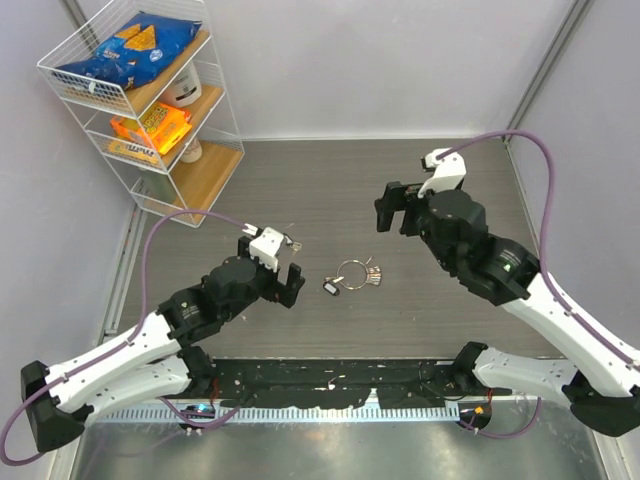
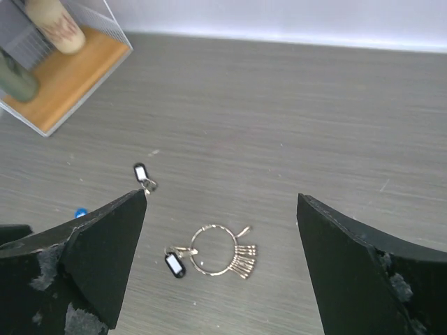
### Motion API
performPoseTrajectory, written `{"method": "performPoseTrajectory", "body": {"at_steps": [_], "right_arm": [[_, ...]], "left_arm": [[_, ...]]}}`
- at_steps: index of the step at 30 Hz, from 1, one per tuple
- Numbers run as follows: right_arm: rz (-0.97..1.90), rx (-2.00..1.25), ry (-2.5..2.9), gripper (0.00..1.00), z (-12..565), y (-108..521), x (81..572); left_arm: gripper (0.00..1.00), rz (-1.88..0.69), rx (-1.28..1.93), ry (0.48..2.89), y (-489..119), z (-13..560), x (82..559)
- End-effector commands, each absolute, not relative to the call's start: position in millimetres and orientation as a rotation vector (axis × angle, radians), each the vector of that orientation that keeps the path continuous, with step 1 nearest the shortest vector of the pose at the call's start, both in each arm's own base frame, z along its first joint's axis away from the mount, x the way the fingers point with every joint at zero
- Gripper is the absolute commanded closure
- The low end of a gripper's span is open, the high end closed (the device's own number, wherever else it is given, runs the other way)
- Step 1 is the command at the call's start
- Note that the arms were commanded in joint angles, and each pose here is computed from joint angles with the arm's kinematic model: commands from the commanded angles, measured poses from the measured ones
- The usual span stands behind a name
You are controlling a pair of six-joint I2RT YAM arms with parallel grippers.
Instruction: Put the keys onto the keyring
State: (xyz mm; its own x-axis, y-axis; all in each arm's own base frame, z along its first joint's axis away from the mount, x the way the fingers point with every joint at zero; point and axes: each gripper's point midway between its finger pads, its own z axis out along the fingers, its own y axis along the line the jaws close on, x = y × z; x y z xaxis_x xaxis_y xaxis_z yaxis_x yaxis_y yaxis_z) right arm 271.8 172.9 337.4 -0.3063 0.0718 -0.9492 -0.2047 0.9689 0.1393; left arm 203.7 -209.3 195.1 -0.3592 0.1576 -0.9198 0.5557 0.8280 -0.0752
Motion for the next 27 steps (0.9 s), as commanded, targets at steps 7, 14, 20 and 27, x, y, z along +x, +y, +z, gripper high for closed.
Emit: {"method": "performPoseTrajectory", "body": {"at_steps": [7, 14, 20, 27], "right_arm": [[0.162, -0.157, 1.939, 0.05, 312.2, 171.6, 276.0], [0.122, -0.203, 2.026, 0.05, 266.2, 183.1, 282.3], [0.184, -0.157, 2.179, 0.03, 219.8, 205.1, 303.0], [0.211, 0.057, 2.286, 0.19, 159.8, 199.8, 321.8]], "left_arm": [[0.01, -0.557, 0.540, 1.891, -228.3, 202.5, 203.1], [0.01, -0.592, 0.550, 1.911, -228.6, 186.2, 195.4], [0.01, -0.598, 0.555, 1.918, -229.3, 176.3, 194.2], [0.01, -0.602, 0.559, 1.901, -224.5, 170.5, 190.8]]}}
